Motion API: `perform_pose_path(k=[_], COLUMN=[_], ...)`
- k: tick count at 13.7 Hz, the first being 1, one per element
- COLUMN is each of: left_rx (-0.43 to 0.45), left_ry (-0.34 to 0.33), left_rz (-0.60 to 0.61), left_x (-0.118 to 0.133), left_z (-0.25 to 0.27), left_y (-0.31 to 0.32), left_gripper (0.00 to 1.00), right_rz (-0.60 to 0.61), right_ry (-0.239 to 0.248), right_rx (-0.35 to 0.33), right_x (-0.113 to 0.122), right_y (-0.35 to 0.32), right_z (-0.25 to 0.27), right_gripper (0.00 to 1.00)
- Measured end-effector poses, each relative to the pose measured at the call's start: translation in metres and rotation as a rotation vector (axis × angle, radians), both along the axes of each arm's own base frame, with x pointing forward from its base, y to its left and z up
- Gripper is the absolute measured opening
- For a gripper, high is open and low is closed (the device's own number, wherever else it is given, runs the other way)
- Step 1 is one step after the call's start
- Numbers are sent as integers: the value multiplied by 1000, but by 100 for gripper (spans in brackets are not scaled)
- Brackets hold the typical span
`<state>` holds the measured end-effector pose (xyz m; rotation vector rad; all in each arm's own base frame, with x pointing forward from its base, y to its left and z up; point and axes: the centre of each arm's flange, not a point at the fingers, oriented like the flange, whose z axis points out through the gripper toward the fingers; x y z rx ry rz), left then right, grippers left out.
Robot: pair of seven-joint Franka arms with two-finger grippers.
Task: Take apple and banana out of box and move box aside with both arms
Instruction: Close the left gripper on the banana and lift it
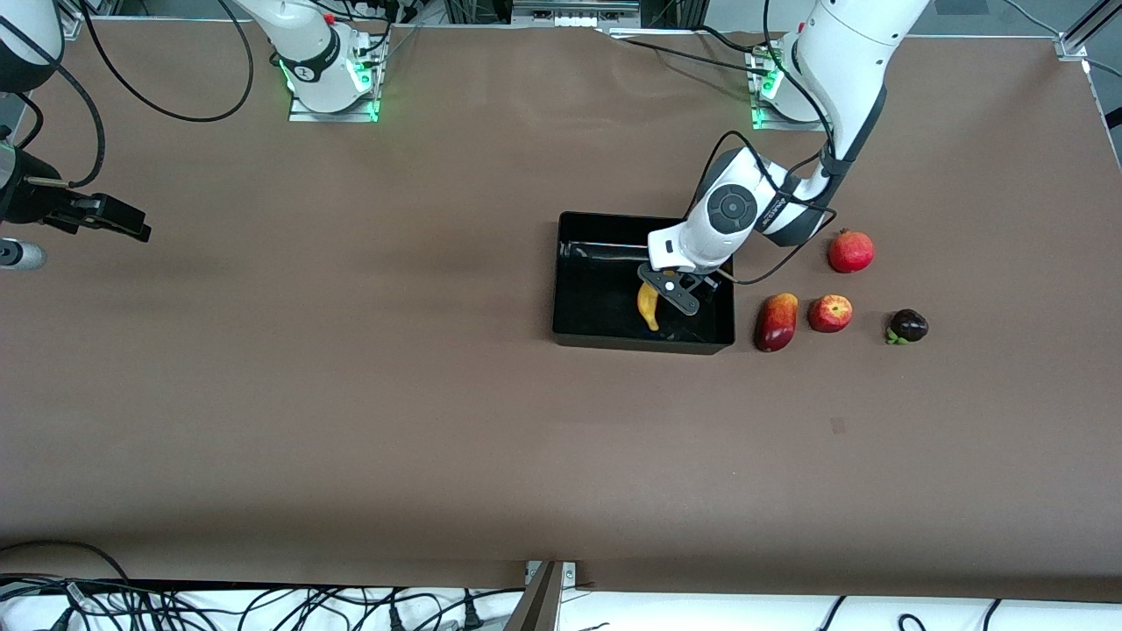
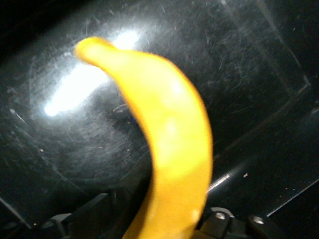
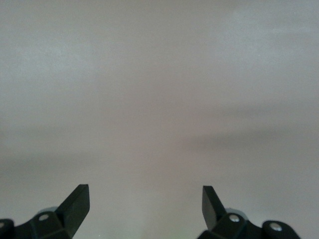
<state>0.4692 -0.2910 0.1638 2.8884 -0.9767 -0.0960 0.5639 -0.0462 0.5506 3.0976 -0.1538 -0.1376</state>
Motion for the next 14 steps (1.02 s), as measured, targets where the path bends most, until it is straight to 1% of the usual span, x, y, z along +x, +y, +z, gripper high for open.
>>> perform_pose_path(k=[1, 2, 3, 4, 7, 11, 14], left_rx=[-2, -5, -6, -6, -1, 22, 19], left_ry=[-4, -10, -16, -22, -45, -70, -44], left_rz=[-1, 0, 1, 5, 17, 49, 118], left_x=[1, 3, 6, 9, 20, 32, 34], left_z=[2, 4, 7, 10, 35, 110, 161], left_y=[-1, -2, -2, -1, 5, 23, 47], left_gripper=[57, 43, 36, 33, 32, 32, 32], right_rz=[0, 0, 0, 0, 0, 2, 15], right_ry=[0, 0, 0, 0, 0, 0, 4], right_rx=[0, 0, 0, 0, 0, 0, 1], right_x=[0, 0, 0, 0, 0, 0, 0], right_y=[0, 0, 0, 0, 0, 1, 9], right_z=[0, 0, 0, 0, 0, 0, -1], right_gripper=[100, 100, 100, 100, 100, 100, 100])
